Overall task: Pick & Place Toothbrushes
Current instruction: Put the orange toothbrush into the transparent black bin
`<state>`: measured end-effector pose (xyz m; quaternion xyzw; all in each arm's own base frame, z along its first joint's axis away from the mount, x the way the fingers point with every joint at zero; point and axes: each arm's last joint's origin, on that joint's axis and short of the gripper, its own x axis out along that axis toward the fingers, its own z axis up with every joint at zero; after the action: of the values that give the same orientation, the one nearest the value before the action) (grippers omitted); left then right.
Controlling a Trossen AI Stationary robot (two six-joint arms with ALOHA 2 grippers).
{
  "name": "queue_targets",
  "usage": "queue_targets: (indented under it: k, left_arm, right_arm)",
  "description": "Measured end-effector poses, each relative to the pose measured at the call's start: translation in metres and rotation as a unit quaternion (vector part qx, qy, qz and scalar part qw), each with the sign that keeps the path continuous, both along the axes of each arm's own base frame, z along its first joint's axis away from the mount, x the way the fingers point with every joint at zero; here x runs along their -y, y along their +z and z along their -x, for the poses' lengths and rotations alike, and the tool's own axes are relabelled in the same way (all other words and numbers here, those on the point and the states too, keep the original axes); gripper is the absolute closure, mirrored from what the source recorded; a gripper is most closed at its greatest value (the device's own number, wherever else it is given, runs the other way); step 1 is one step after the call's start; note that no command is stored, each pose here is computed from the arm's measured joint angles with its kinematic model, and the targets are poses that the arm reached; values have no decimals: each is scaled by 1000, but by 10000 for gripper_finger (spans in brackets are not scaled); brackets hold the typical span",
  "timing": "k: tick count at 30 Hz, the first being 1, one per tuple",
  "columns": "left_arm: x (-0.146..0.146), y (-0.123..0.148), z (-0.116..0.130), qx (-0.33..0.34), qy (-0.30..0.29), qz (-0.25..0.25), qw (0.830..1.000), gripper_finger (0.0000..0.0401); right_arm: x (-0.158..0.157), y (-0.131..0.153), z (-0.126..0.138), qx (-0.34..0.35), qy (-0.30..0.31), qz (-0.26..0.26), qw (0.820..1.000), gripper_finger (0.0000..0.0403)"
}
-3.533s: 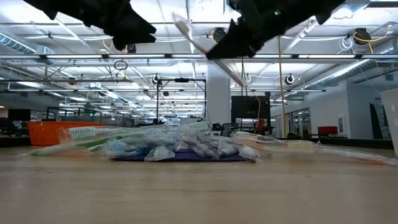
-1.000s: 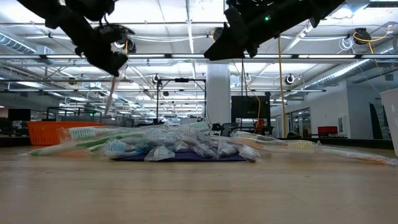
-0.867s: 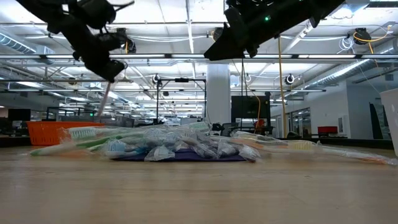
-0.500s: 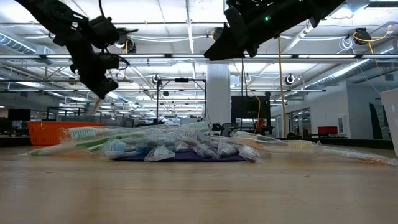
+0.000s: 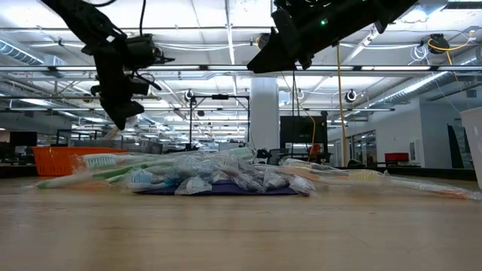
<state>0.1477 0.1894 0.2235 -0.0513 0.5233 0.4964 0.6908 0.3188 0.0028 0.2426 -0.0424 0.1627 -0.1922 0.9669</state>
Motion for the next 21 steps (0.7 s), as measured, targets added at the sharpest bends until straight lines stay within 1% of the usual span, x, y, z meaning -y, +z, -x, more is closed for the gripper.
queue_targets:
  k: [4, 7, 16, 21]
  left_arm:
    - [-5, -8, 0, -19, 7, 23, 1000, 396]
    - [-6, -11, -1, -24, 14, 25, 999, 376]
    - [-6, -10, -2, -28, 19, 13, 999, 259]
    - [-8, -9, -3, -23, 18, 6, 1000, 218]
  right_arm:
    - [0, 0, 0, 0, 0, 0, 1000, 263]
    - [0, 0, 0, 0, 0, 0, 1000, 262]
    - [0, 0, 0, 0, 0, 0, 1000, 261]
    - [0, 0, 0, 0, 0, 0, 1000, 261]
